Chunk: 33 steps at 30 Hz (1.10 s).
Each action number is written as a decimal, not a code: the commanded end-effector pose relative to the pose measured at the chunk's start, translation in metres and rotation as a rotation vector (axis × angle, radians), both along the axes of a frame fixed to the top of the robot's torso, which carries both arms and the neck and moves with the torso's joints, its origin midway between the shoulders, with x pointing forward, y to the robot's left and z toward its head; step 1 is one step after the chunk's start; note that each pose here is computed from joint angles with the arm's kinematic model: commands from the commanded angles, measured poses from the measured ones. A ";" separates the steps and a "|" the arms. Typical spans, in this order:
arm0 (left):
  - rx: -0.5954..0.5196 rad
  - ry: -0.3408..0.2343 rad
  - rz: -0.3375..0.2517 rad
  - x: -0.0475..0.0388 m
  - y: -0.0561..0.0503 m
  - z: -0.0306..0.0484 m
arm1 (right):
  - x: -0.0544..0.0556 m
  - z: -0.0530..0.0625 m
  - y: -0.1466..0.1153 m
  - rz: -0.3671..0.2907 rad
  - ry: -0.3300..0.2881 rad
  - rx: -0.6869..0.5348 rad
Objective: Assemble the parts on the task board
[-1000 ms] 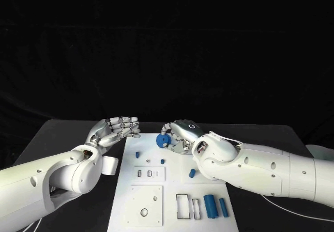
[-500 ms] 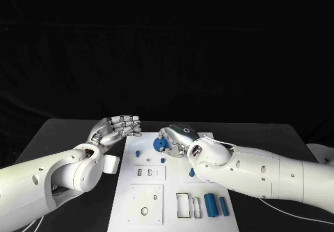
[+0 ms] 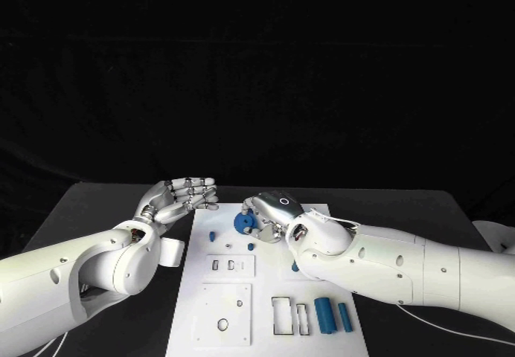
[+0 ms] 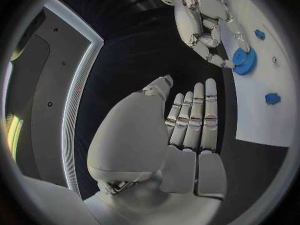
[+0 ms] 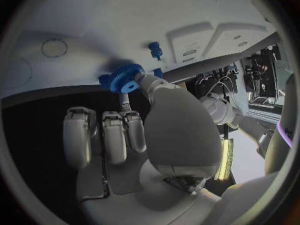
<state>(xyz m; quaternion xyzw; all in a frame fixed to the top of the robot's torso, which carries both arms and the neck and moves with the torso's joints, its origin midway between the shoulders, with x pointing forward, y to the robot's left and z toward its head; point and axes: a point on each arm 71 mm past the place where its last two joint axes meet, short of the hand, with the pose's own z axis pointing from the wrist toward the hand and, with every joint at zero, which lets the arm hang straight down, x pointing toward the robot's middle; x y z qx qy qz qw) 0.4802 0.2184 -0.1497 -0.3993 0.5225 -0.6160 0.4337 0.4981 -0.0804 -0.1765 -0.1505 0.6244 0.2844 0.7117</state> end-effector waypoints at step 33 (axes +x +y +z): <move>-0.002 -0.007 -0.010 -0.0009 -0.001 0.0017 | 0.007 -0.011 -0.001 -0.014 0.082 -0.070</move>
